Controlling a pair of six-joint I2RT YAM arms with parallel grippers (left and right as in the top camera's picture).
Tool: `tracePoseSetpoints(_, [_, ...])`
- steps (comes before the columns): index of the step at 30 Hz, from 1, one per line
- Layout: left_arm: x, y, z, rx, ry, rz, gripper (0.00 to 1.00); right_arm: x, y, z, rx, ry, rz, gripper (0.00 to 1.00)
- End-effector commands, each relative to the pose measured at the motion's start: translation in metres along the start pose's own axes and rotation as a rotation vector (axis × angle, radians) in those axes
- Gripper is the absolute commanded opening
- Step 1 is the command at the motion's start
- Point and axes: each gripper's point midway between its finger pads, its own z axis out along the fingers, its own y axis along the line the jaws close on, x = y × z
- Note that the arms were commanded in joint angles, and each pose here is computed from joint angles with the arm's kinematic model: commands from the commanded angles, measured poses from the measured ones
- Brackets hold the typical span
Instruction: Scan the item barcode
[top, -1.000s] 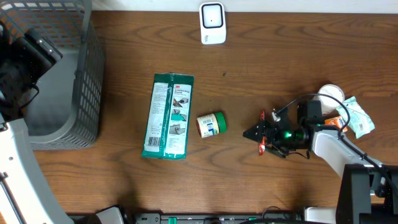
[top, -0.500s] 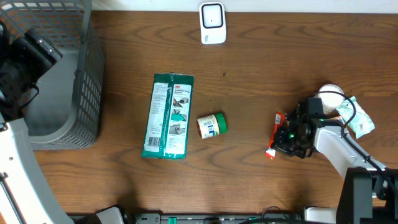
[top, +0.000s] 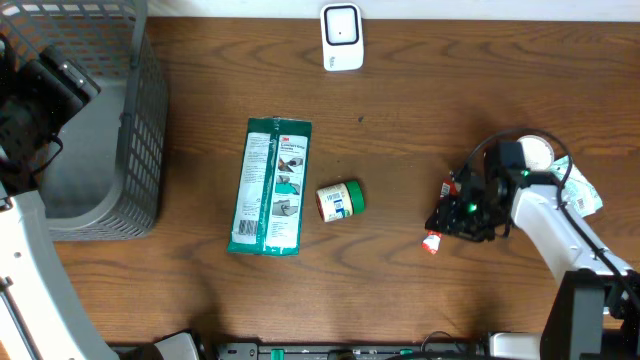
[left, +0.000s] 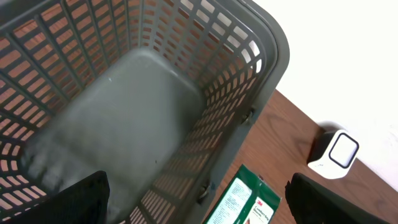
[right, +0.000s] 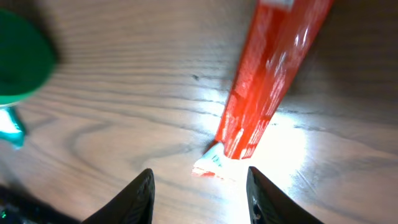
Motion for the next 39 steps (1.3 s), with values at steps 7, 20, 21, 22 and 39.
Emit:
tracePoseSetpoints(7, [-0.001,0.001,0.000,-0.004,-0.004,-0.011,0.88,-0.034,0.009,-0.043,0.062,-0.078,-0.032,0.99])
tracePoseSetpoints(20, [-0.001,0.001,0.000,-0.004,-0.004,-0.011,0.88,-0.041,0.007,-0.044,0.077,-0.108,-0.043,0.99])
tracePoseSetpoints(21, [-0.001,0.001,0.000,-0.004,-0.004,-0.011,0.88,-0.041,0.007,-0.044,0.077,-0.108,-0.043,0.99])
tracePoseSetpoints(22, [-0.001,0.001,0.000,-0.004,-0.004,-0.011,0.88,-0.041,0.007,-0.044,0.077,-0.108,-0.043,0.99])
tracePoseSetpoints(39, [-0.001,0.001,0.000,-0.004,-0.004,-0.011,0.88,-0.041,0.007,-0.044,0.077,-0.108,-0.043,0.99])
